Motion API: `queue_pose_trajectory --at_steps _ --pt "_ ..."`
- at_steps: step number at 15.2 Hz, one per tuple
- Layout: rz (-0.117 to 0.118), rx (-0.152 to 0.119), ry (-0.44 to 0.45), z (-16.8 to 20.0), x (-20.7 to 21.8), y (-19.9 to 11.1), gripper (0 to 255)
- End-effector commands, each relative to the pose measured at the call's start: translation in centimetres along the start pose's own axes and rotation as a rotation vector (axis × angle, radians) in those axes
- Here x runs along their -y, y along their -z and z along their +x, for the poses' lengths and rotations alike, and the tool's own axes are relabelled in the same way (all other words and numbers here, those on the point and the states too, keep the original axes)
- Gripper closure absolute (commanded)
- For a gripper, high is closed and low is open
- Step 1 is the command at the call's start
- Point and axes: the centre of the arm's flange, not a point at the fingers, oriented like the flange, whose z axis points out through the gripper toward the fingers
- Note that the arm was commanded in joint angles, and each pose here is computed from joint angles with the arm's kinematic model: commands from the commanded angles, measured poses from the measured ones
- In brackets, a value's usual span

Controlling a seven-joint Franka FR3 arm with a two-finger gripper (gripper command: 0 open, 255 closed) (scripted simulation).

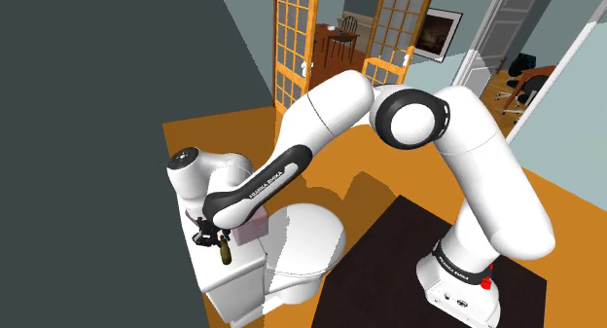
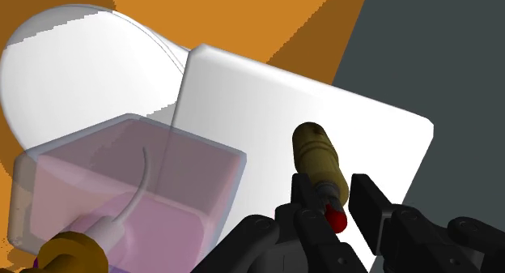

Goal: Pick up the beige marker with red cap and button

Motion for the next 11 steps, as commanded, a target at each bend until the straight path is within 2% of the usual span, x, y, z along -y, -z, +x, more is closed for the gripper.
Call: queue_pose_trajectory --at_steps 1,6,11 --pt "-0.001 0.001 0.000 0.0 0.0 -0.1 255" --pt "0.000 0.000 0.000 0.0 0.0 -0.1 255" --pt "0.000 0.000 0.000 -0.1 -0.4 2.5 255"
